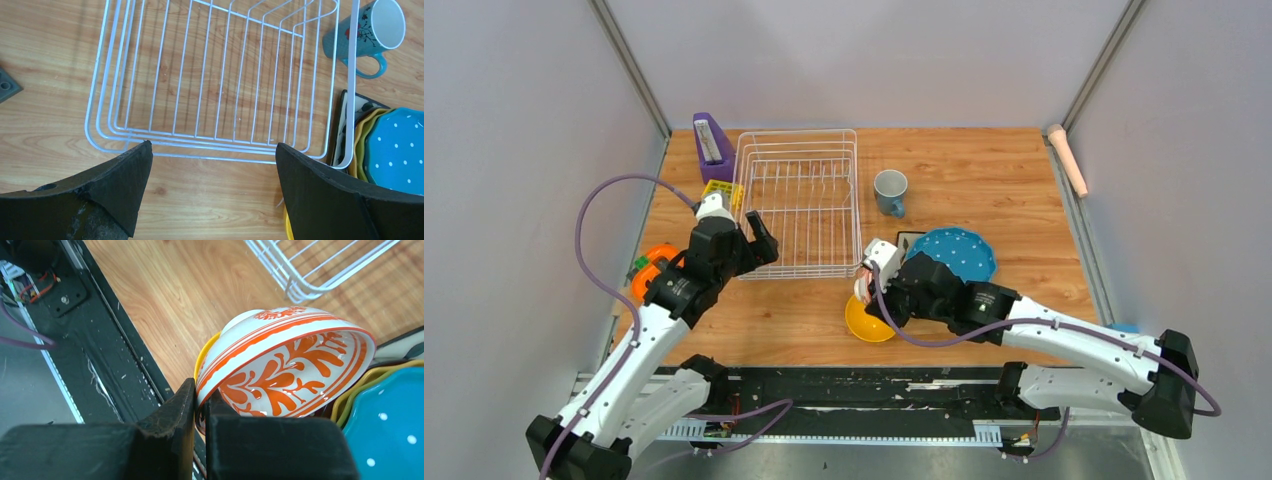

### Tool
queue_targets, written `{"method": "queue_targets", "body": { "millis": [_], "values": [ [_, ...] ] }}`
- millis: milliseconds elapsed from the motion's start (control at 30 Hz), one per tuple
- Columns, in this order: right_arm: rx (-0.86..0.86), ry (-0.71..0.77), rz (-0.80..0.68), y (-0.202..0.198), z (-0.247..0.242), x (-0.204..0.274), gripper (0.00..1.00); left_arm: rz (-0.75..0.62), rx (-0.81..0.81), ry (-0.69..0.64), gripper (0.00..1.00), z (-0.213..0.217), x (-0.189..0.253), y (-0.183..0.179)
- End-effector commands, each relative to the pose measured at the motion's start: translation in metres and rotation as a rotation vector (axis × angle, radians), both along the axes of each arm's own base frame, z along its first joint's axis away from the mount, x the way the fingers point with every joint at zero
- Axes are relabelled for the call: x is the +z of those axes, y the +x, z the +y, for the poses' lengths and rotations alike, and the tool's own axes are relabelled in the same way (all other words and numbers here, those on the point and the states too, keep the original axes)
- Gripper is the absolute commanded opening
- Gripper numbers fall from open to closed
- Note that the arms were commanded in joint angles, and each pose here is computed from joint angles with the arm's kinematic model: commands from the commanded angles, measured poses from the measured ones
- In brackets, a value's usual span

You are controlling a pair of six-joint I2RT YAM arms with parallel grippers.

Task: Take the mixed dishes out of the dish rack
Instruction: Place the bowl at the center of the board.

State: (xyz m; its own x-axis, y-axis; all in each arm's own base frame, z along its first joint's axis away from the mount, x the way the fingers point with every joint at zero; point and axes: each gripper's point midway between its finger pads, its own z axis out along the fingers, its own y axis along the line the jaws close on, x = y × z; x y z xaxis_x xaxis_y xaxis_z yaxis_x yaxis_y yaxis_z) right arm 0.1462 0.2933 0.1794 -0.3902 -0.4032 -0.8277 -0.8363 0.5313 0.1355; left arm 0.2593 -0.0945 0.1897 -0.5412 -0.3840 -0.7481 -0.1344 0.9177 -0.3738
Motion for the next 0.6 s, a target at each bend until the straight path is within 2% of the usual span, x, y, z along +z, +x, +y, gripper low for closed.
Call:
{"method": "queue_targets", "body": {
  "millis": [0,567],
  "values": [
    [-0.034,0.005,-0.029,0.003,0.002,0.014,0.0,-0.057,0.001,0.003,1.0,0.002,0.017,0.003],
    [-0.075,-0.228,0.047,0.009,0.018,-0.053,0.0,-0.038,-0.004,0.03,1.0,0.005,0.007,-0.001]
  ]
}}
